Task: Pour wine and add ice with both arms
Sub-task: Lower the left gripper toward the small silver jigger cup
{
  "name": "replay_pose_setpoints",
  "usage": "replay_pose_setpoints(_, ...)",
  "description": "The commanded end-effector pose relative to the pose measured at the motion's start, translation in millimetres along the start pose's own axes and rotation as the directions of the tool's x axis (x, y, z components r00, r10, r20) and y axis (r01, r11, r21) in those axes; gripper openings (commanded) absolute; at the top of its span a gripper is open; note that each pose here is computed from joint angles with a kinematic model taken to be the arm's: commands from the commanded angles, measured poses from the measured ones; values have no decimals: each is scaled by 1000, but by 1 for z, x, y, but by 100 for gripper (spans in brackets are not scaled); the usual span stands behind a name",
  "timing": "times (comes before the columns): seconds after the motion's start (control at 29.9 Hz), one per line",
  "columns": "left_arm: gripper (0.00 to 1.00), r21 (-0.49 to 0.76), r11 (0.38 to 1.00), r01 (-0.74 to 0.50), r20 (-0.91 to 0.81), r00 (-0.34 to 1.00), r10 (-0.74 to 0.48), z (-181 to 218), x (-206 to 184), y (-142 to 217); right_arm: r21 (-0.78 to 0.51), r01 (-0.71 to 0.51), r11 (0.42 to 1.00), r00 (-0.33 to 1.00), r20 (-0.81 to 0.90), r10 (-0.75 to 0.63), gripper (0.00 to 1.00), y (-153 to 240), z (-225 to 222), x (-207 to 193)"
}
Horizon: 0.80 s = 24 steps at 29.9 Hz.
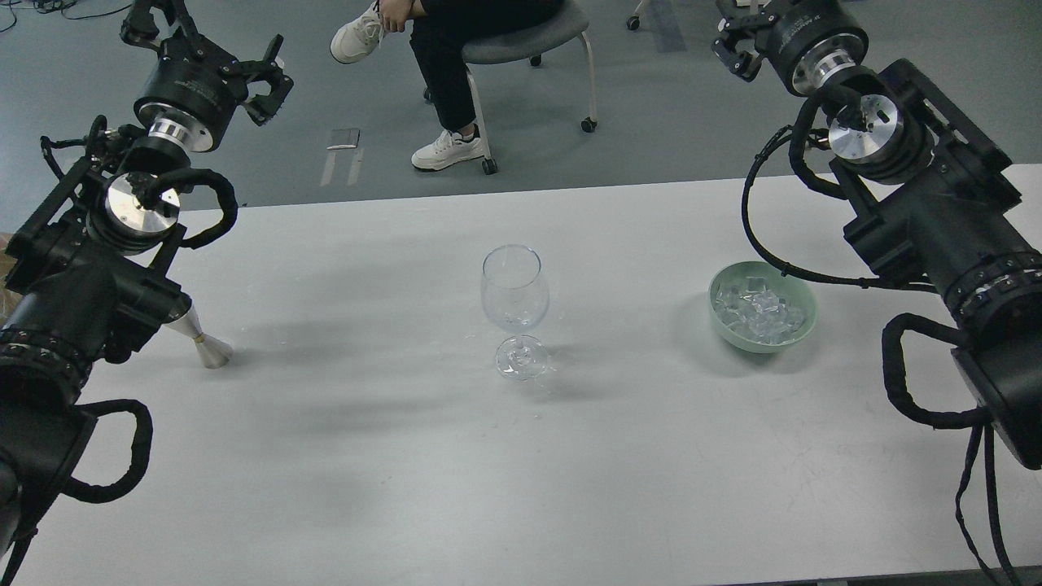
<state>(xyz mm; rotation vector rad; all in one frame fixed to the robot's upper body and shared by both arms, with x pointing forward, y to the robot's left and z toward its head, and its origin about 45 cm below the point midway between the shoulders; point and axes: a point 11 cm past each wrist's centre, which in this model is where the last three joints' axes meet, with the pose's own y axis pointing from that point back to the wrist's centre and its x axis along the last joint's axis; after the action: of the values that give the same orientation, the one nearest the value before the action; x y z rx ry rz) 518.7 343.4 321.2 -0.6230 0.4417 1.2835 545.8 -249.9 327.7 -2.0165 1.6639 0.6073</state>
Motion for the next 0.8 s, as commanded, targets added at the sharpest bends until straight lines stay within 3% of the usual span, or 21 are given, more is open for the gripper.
replay_pose_setpoints(0.0,100,1,999,43,-12,999,-43,2,-13,-2,-5,-10,1000,1000,2,10,100,2,3,5)
replay_pose_setpoints(0.33,99,15,999,46,-93,995,-44,0,-7,35,-9,-12,1000,1000,-2,12,100,2,5,6)
replay_pose_setpoints(0.54,99,37,996,-85,-136,987,89,11,16,72,-10,-25,1000,1000,-3,25,100,5,5,13)
replay_pose_setpoints(0.77,96,-13,993,-120,-213,970,114,26,31,137,-9,-42,999,999,-7,42,100,8,5,21)
